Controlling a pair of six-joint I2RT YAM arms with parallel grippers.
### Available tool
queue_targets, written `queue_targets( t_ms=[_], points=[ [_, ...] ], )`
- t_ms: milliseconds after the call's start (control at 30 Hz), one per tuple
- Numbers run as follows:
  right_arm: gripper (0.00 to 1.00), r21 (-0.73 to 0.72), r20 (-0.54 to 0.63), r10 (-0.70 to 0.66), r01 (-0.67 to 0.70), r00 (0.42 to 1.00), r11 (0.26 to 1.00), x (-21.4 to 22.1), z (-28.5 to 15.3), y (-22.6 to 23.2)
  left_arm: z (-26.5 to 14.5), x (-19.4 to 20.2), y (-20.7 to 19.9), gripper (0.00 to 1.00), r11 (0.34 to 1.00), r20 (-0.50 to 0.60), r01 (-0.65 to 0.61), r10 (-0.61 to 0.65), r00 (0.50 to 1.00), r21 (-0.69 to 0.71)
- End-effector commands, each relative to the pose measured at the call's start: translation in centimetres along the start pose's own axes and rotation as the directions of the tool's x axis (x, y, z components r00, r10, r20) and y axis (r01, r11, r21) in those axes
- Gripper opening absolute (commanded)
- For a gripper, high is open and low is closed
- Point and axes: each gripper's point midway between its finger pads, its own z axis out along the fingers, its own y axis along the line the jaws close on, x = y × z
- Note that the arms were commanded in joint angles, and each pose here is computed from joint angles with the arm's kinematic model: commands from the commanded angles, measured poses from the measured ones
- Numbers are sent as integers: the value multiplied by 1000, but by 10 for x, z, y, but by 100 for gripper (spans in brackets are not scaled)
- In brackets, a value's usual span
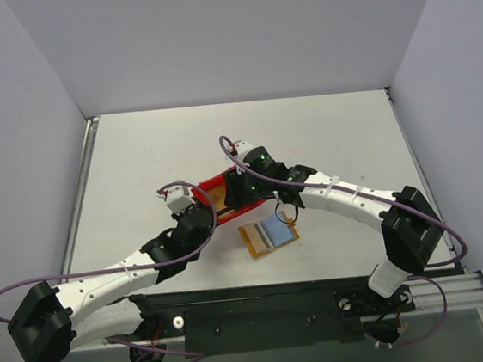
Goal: Put the credit cards into the card holder
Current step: Pick up the credit card from the storage box.
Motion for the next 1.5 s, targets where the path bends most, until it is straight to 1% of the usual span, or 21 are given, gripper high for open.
queue_targets(
  t_ms=[0, 133, 567, 633, 700, 733, 767, 800, 833, 1000, 1200, 1233, 1267, 1367, 1467],
  points=[
    [44, -115, 55, 51, -45, 997, 992, -14, -12, 16, -15, -45, -63, 0, 954, 57, 222, -238, 970, 203],
    [41, -159, 66, 79, -68, 995, 985, -18, -16, 20, -14, -45, -64, 0, 955, 56, 220, -236, 970, 201],
    [23, -173, 76, 101, -87, 992, 981, -18, -20, 16, -11, -40, -60, 0, 959, 52, 213, -227, 973, 188],
    [19, -167, 82, 99, -84, 992, 982, -20, -22, 15, -11, -40, -59, 0, 961, 54, 210, -223, 973, 178],
    [13, -155, 90, 97, -82, 991, 984, -20, -24, 13, -11, -40, -57, 0, 962, 55, 209, -221, 974, 174],
    [7, -153, 90, 96, -81, 991, 985, -19, -24, 13, -10, -39, -57, 0, 963, 53, 207, -219, 974, 172],
    [5, -148, 98, 95, -80, 991, 986, -21, -26, 12, -10, -39, -57, 0, 963, 54, 208, -220, 974, 173],
    [1, -149, 104, 94, -78, 990, 986, -22, -28, 13, -10, -39, -57, 0, 963, 54, 209, -221, 974, 172],
    [0, -141, 110, 91, -75, 990, 987, -23, -29, 12, -9, -38, -56, 0, 965, 52, 206, -217, 975, 165],
    [0, -101, 166, 78, -62, 983, 993, -32, -42, 5, -5, -36, -53, 0, 972, 40, 197, -204, 978, 128],
    [0, -63, 278, 78, -63, 957, 996, -55, -75, -4, 7, -31, -40, 0, 985, 16, 165, -166, 986, 51],
    [0, -61, 297, 83, -68, 951, 996, -59, -81, -5, 10, -36, -40, 0, 984, 16, 170, -171, 985, 44],
    [0, -57, 318, 87, -72, 944, 996, -62, -88, -6, 14, -28, -28, 0, 990, -8, 142, -142, 990, -1],
    [0, -55, 372, 109, -96, 922, 994, -69, -105, -13, 30, -34, -17, 0, 990, -45, 138, -140, 989, -36],
    [0, -70, 412, 144, -126, 900, 990, -75, -123, -19, 47, -28, 2, 0, 989, -94, 116, -124, 988, -92]
  ],
)
